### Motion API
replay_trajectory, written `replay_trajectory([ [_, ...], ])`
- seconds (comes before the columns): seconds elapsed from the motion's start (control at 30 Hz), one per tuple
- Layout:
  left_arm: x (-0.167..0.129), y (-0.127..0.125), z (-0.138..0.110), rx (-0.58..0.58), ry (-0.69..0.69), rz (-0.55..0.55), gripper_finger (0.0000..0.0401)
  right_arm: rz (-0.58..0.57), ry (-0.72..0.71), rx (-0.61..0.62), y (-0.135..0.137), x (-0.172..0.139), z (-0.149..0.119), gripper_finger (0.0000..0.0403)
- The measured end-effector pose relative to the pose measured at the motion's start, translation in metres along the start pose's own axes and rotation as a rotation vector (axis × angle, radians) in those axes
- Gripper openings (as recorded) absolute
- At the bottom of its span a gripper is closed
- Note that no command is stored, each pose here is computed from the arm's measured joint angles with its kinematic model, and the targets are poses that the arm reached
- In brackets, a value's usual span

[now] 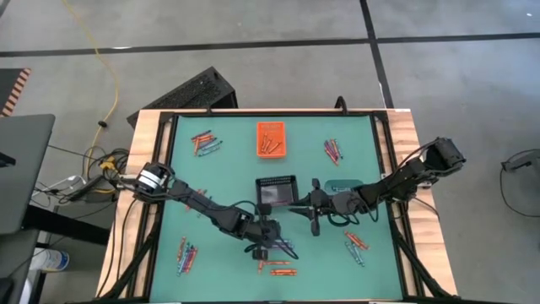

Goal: Sort crayons
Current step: Put the blue crayon into the green bin

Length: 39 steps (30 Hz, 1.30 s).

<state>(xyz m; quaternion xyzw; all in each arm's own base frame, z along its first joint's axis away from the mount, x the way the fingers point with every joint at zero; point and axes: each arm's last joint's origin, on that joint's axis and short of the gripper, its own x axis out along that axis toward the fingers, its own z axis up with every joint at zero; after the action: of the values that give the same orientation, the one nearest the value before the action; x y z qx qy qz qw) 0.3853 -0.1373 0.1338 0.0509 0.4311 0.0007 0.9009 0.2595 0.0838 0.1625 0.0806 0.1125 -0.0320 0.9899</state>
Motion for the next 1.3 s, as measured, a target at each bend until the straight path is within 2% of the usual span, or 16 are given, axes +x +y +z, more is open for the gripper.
replay_trajectory([
  [0.23,-0.013,0.0,0.03,0.074,-0.007,0.034,0.0011,0.019,0.008,-0.042,0.004,-0.019,0.016,0.0081],
  [0.33,-0.019,-0.001,0.042,0.12,-0.02,0.034,0.0011,0.051,0.034,-0.062,0.012,-0.034,0.021,0.0081],
  [0.5,-0.025,0.01,0.061,0.151,-0.067,0.054,0.0011,0.013,-0.02,-0.112,0.033,-0.063,0.028,0.0081],
  [0.6,-0.026,0.028,0.073,0.114,-0.093,0.079,0.0011,0.038,-0.088,-0.162,0.049,-0.079,0.032,0.0081],
  [0.7,-0.025,0.049,0.084,0.039,-0.132,0.079,0.0011,0.111,-0.159,-0.226,0.066,-0.093,0.035,0.0081],
  [0.9,-0.02,0.086,0.103,-0.117,-0.286,-0.055,0.0011,0.245,-0.268,-0.336,0.091,-0.118,0.036,0.0081],
  [1.0,-0.019,0.102,0.107,-0.173,-0.324,-0.094,0.0011,0.29,-0.292,-0.372,0.098,-0.128,0.035,0.0081],
  [1.13,-0.02,0.122,0.112,-0.21,-0.389,-0.073,0.0011,0.318,-0.325,-0.397,0.103,-0.135,0.036,0.0081],
  [1.3,-0.021,0.141,0.135,-0.225,-0.48,-0.071,0.0012,0.31,-0.33,-0.416,0.103,-0.134,0.037,0.0081],
])
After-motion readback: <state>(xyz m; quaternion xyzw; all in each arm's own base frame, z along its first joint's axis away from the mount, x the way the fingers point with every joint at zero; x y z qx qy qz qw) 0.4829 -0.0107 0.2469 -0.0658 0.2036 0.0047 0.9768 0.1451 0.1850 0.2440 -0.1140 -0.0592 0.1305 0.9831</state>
